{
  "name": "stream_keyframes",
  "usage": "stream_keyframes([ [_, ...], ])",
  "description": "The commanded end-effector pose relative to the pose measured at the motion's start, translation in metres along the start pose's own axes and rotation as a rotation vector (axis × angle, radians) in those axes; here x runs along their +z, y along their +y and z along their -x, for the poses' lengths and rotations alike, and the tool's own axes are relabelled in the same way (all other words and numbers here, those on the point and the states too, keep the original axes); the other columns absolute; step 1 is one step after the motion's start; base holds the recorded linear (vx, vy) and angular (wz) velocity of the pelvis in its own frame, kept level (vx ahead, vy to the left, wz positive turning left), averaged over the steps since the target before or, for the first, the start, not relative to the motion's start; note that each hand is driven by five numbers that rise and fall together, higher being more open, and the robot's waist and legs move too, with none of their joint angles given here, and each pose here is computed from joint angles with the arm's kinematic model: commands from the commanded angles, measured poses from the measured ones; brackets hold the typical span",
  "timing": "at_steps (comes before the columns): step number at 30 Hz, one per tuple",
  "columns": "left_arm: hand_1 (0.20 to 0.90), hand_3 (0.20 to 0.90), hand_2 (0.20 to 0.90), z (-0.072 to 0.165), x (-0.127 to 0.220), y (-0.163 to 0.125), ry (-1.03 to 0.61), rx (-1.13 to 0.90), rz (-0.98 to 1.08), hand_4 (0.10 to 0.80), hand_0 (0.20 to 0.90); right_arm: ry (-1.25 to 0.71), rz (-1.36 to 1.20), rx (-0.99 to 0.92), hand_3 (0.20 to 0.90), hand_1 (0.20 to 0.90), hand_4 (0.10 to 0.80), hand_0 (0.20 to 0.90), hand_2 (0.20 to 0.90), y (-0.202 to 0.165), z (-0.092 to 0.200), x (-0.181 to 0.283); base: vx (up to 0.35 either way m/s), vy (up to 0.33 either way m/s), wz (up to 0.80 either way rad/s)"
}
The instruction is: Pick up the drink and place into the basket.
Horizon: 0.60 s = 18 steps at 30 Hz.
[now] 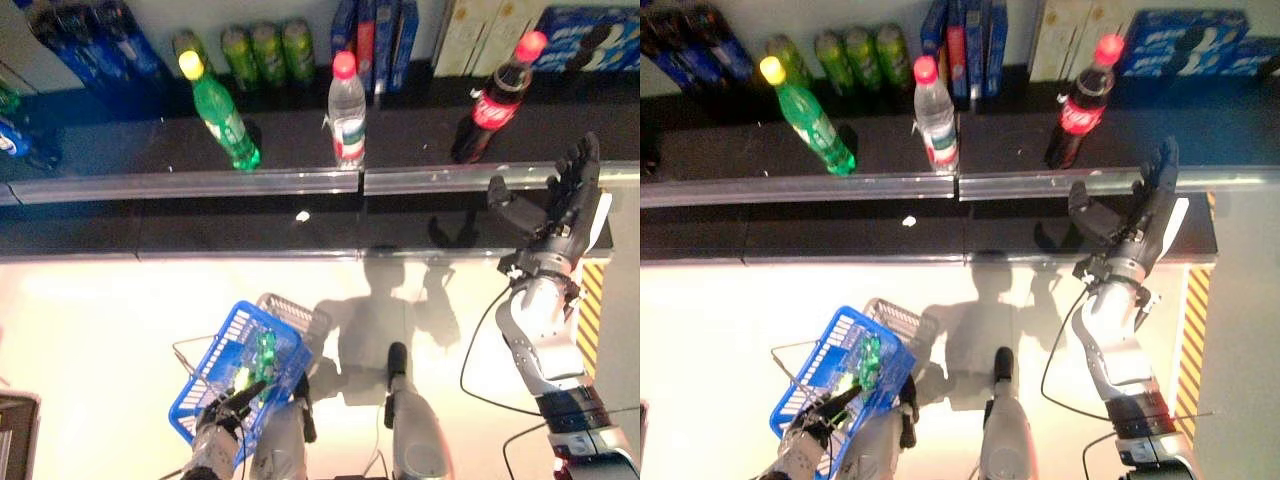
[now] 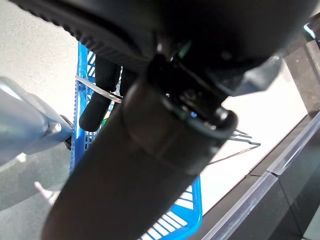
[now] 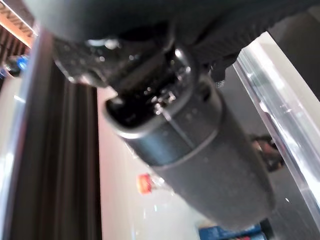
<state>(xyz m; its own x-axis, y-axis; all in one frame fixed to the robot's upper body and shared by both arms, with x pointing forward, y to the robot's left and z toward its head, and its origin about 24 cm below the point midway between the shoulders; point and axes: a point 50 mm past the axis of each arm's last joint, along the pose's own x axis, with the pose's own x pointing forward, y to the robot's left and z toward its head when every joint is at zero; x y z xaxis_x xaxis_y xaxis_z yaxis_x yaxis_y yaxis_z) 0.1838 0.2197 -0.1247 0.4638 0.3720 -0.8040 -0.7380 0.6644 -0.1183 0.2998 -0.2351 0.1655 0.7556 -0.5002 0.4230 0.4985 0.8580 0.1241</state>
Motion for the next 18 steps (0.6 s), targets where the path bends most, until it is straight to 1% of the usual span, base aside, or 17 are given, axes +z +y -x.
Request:
stream_keyframes([
  [1,0.300,0.200,0.300,0.000,0.013,0.022,-0.074,0.072,0.003,0.100,0.300,-0.369,-0.131,-0.004,0.900,0.900,0.800,0.900,0.900,0.013,-0.020,0.071,-0.031,-0.051,0.01],
  [5,0.300,0.200,0.300,0.000,0.015,0.016,-0.085,0.059,0.001,0.100,0.300,-0.424,-0.136,0.018,0.900,0.900,0.800,0.900,0.900,0.021,-0.024,0.086,-0.005,-0.010,0.01],
  [10,0.300,0.200,0.300,0.001,0.019,0.009,-0.101,0.048,-0.007,0.100,0.300,-0.447,-0.138,0.029,0.900,0.900,0.800,0.900,0.900,0.028,-0.030,0.096,0.000,0.000,0.00],
  [13,0.300,0.200,0.300,0.001,0.020,0.007,-0.106,0.044,-0.013,0.100,0.300,-0.442,-0.149,0.021,0.900,0.900,0.800,0.900,0.900,0.030,-0.032,0.098,0.000,0.000,0.00],
  [18,0.300,0.200,0.300,0.001,0.023,0.000,-0.110,0.050,-0.025,0.100,0.300,-0.379,-0.205,-0.023,0.900,0.900,0.800,0.900,0.900,0.031,-0.038,0.095,0.000,0.000,0.00],
])
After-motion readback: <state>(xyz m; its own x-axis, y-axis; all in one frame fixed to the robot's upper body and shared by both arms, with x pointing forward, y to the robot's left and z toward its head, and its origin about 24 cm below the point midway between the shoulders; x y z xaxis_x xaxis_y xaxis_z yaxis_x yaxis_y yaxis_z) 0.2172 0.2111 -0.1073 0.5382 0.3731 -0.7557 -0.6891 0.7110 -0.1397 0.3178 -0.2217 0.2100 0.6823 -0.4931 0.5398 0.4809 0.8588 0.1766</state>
